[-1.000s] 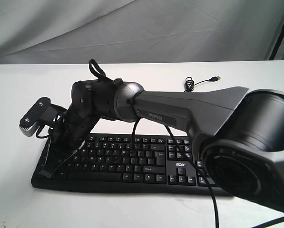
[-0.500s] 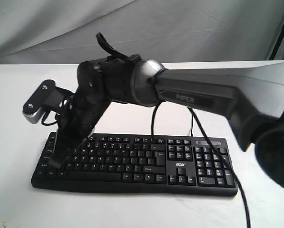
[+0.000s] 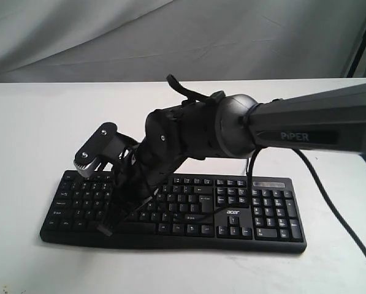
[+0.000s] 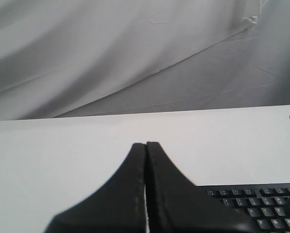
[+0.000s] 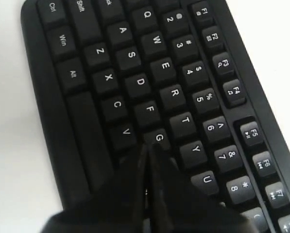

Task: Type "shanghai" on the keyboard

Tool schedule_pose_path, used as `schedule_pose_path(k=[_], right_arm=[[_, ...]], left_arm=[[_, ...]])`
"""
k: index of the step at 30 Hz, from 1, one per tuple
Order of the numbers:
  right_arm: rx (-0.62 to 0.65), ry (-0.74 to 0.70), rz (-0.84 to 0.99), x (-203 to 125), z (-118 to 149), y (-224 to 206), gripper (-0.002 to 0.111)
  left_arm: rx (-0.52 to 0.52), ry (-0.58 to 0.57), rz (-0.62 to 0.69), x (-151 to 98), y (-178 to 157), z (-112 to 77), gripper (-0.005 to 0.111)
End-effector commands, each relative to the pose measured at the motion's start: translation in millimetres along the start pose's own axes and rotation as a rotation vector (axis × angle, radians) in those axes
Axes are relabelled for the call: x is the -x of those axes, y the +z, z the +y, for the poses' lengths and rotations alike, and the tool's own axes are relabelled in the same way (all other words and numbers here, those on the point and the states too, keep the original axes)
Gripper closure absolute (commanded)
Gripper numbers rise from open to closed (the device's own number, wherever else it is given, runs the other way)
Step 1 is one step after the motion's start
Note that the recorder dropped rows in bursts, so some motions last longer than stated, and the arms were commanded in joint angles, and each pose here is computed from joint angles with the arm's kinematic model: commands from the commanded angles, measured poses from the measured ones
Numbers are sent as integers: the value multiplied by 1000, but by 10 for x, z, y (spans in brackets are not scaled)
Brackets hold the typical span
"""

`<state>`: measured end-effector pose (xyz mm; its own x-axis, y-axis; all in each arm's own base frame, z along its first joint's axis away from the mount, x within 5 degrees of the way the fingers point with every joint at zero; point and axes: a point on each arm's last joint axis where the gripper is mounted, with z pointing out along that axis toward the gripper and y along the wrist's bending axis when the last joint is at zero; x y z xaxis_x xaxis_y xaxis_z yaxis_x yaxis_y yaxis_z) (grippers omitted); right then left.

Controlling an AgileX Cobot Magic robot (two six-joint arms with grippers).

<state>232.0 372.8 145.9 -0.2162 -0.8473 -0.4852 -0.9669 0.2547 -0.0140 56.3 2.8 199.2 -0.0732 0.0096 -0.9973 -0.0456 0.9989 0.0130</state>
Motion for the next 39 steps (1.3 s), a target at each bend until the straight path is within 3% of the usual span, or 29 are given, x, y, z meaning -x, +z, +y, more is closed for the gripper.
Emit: schedule_pose_path(k=[1,39], right_arm=[[3,23,5,-37,-21,1,108],[-1,29,68,-176,-33,154,108]], left_arm=[[-7,-2,-7,1,-1,-4,107],[-7,-2,-7,1,-1,-4,107]])
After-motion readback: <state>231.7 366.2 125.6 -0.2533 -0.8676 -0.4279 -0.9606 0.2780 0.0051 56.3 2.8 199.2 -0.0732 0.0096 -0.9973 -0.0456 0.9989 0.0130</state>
